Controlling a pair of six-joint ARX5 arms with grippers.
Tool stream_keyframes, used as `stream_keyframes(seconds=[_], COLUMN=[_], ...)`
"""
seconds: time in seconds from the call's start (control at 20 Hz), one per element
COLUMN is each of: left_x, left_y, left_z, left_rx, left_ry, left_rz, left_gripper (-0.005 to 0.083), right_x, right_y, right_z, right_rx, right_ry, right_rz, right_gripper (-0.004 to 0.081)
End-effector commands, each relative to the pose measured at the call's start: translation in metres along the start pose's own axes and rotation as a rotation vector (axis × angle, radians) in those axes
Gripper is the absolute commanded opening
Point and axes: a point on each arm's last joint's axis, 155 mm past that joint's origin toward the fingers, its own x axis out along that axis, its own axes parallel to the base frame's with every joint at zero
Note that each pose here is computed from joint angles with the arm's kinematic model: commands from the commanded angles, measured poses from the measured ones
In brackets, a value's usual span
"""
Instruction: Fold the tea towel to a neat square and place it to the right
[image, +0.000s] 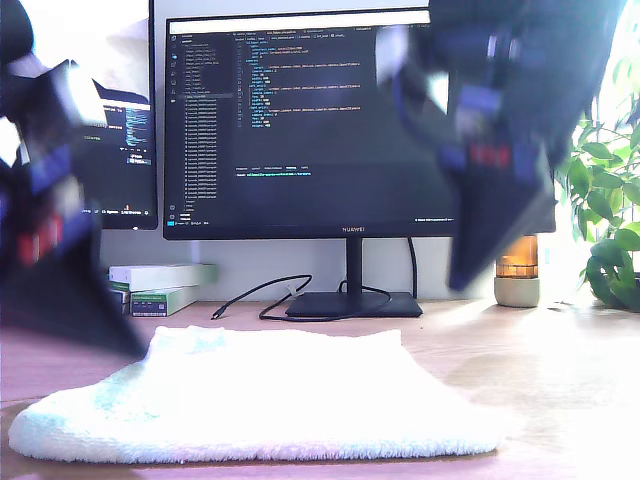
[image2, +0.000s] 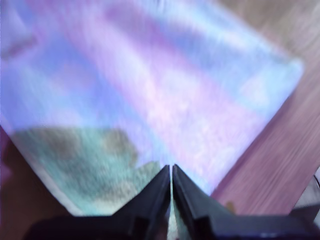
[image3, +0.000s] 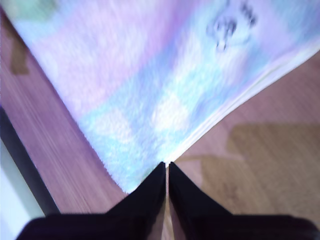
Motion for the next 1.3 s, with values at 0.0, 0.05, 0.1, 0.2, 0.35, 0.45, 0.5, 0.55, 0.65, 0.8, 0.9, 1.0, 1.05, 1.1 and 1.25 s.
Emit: stream_keyframes(seconds=[0.0, 0.05, 0.1, 0.2, 0.35, 0.45, 0.5, 0.55, 0.65, 0.8, 0.9, 1.0, 1.05, 1.1, 1.25], left_x=[-0.005, -0.007, -0.007, -0.007, -0.007, -0.007, -0.007, -0.006, -0.006, -0.005, 0.001, 0.008, 0.010, 0.012, 0.012], left_y=[-0.002, -0.003, -0.003, -0.006, -0.006, -0.006, -0.005, -0.005, -0.003, 0.008, 0.012, 0.018, 0.022, 0.024, 0.024], left_z=[0.009, 0.011, 0.012, 0.011, 0.014, 0.011, 0.006, 0.002, -0.006, -0.021, -0.034, -0.052, -0.058, -0.060, -0.058], left_rx=[0.006, 0.009, 0.010, 0.009, 0.017, 0.012, 0.002, -0.010, -0.049, -0.140, -0.166, -0.185, -0.190, -0.191, -0.200], left_ry=[-0.038, -0.049, -0.051, -0.045, -0.060, -0.048, -0.029, -0.012, 0.021, 0.079, 0.133, 0.201, 0.225, 0.232, 0.230], left_rz=[-0.001, -0.001, -0.005, -0.020, -0.020, -0.019, -0.017, -0.015, -0.004, 0.036, 0.049, 0.073, 0.091, 0.099, 0.099], left_gripper=[-0.0021, -0.0021, -0.0021, -0.0021, -0.0021, -0.0021, -0.0021, -0.0021, -0.0021, -0.0021, -0.0021, -0.0021, -0.0021, -0.0021, -0.0021], right_x=[-0.004, -0.007, -0.009, -0.009, -0.006, -0.004, -0.004, -0.004, -0.004, -0.004, -0.004, -0.004, -0.004, -0.004, -0.004], right_y=[0.009, 0.014, 0.022, 0.030, 0.042, 0.058, 0.064, 0.067, 0.067, 0.067, 0.067, 0.067, 0.067, 0.067, 0.067], right_z=[0.010, 0.016, 0.020, 0.020, 0.023, 0.030, 0.032, 0.032, 0.031, 0.031, 0.032, 0.033, 0.033, 0.033, 0.034], right_rx=[-0.047, -0.075, -0.118, -0.217, -0.342, -0.405, -0.426, -0.428, -0.403, -0.397, -0.398, -0.397, -0.397, -0.397, -0.398], right_ry=[-0.039, -0.060, -0.073, -0.048, -0.014, -0.026, -0.031, -0.029, -0.026, -0.028, -0.033, -0.034, -0.035, -0.035, -0.039], right_rz=[0.004, 0.002, 0.003, -0.050, -0.141, -0.151, -0.154, -0.155, -0.159, -0.161, -0.162, -0.162, -0.162, -0.162, -0.162], right_gripper=[-0.0012, -0.0012, -0.0012, -0.0012, -0.0012, -0.0012, -0.0012, -0.0012, -0.0012, -0.0012, -0.0012, -0.0012, -0.0012, -0.0012, -0.0012])
